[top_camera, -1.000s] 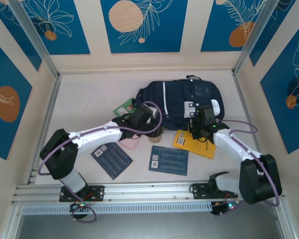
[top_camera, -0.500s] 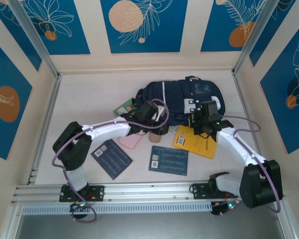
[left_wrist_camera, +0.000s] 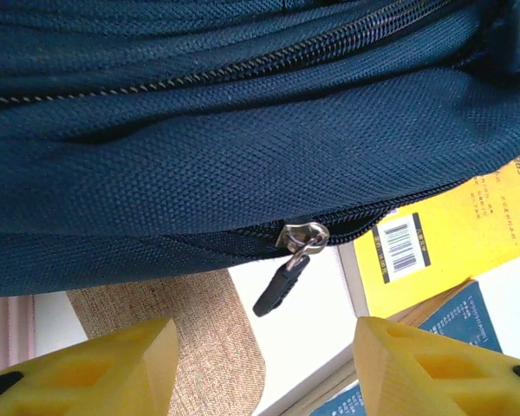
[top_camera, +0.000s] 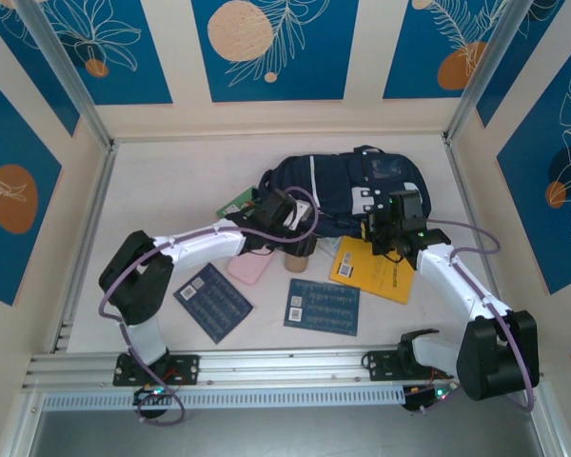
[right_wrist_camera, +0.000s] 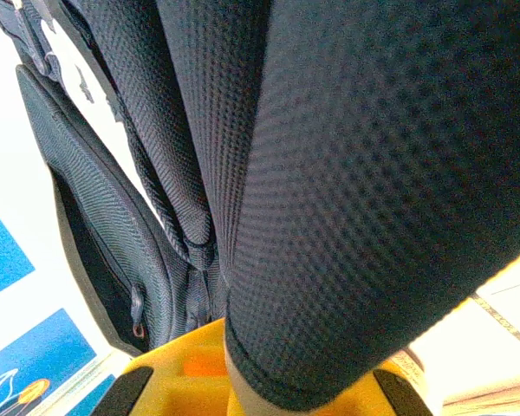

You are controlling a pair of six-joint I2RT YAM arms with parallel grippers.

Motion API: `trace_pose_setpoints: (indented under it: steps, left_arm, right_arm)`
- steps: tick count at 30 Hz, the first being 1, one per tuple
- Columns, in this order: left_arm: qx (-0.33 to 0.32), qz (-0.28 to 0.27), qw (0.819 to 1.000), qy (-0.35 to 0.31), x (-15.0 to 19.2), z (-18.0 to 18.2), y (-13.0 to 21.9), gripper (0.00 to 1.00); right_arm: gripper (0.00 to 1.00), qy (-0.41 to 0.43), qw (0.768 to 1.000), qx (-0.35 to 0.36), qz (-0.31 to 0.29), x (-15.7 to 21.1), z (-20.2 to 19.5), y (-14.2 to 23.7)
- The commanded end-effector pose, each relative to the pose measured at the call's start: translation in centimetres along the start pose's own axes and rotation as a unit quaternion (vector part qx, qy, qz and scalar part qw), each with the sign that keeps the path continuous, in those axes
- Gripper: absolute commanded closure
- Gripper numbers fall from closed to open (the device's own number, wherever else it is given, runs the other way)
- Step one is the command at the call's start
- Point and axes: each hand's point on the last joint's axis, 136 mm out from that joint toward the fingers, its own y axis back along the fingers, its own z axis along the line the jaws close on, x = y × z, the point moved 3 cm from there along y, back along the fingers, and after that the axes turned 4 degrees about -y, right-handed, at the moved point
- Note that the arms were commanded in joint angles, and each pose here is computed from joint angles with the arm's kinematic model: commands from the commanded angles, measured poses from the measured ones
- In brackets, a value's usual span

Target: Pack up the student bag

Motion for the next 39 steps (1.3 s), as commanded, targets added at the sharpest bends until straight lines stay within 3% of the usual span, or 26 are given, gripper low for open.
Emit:
trace_pose_setpoints:
  steps: [1, 6, 10, 18, 23, 39]
  left_arm:
    - [0.053, 0.003, 0.999, -0.005, -0.6, -1.3, -0.8, 0.44]
    - [0.077, -0.001, 0.997, 0.000, -1.2, -1.9, -1.6, 0.45]
    - [0.070, -0.001, 0.998, 0.003, -1.7, -1.8, -2.2, 0.51]
    - [0.035, -0.011, 0.999, -0.002, -2.6, -0.9, -2.1, 0.85]
    - [0.014, -0.008, 1.000, -0.004, -2.1, -0.3, -1.8, 0.99]
    - [-0.075, 0.001, 0.997, 0.023, -0.2, 3.6, 0.8, 1.00]
  right_arm:
    - [1.00, 0.009, 0.998, -0.057, 0.038, 1.6, 3.4, 1.7]
    - [1.00, 0.010, 0.997, -0.061, 0.046, 1.8, 3.7, 1.6]
    - [1.00, 0.013, 0.996, -0.065, 0.052, 2.0, 3.9, 1.8]
    - [1.00, 0.017, 0.996, -0.067, 0.049, 1.9, 3.7, 2.0]
    - [1.00, 0.026, 0.997, -0.062, 0.034, 1.5, 3.4, 2.3]
    - [1.00, 0.075, 0.996, -0.016, -0.051, -2.2, 0.7, 2.7]
